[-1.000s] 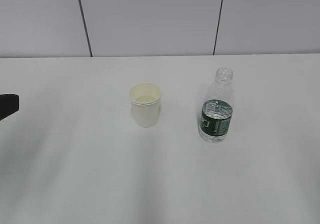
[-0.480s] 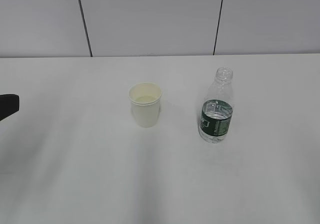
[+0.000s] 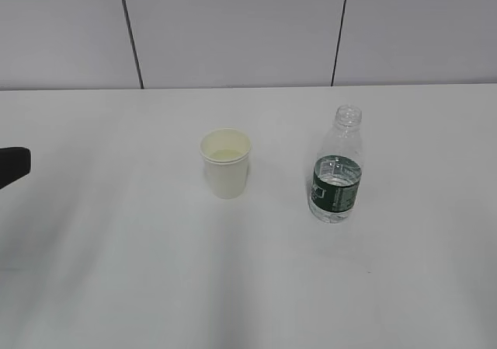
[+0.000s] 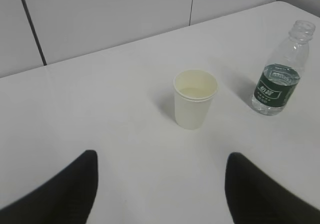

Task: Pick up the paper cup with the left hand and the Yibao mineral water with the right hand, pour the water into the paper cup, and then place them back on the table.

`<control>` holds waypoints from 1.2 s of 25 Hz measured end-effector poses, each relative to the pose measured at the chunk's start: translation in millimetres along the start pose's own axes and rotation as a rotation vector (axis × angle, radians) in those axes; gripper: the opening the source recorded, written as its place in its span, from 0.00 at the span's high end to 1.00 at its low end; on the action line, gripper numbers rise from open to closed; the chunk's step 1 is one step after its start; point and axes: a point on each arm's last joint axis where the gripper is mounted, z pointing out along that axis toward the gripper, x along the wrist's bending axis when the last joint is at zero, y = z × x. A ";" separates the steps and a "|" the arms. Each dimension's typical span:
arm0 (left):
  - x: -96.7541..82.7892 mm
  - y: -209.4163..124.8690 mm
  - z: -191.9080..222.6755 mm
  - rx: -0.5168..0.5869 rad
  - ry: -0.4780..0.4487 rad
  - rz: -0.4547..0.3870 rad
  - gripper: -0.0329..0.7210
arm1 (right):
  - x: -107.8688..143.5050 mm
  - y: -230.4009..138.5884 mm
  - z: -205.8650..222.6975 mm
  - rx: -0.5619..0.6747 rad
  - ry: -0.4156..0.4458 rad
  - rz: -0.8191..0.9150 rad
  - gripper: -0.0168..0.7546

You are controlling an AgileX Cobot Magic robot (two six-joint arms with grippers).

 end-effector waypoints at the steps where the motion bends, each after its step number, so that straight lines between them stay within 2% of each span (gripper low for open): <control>1: -0.2 0.0 0.0 0.000 -0.002 0.000 0.31 | 0.1 -0.5 -0.7 -0.006 0.007 -0.004 0.21; 7: -1.6 -0.1 0.0 0.001 -0.018 0.000 0.31 | -0.4 -3.6 -4.7 -0.040 0.051 -0.029 0.21; 13: -1.9 -0.1 0.0 0.001 -0.021 0.000 0.31 | -4.6 -6.2 -6.7 -0.054 0.047 -0.013 0.21; 19: -2.1 -0.1 0.0 0.002 -0.023 0.000 0.31 | -5.7 -6.7 -7.1 -0.060 0.080 -0.022 0.21; 30: -2.4 -0.3 0.2 0.003 -0.027 0.000 0.31 | -11.5 -9.1 -7.2 -0.062 0.016 0.034 0.21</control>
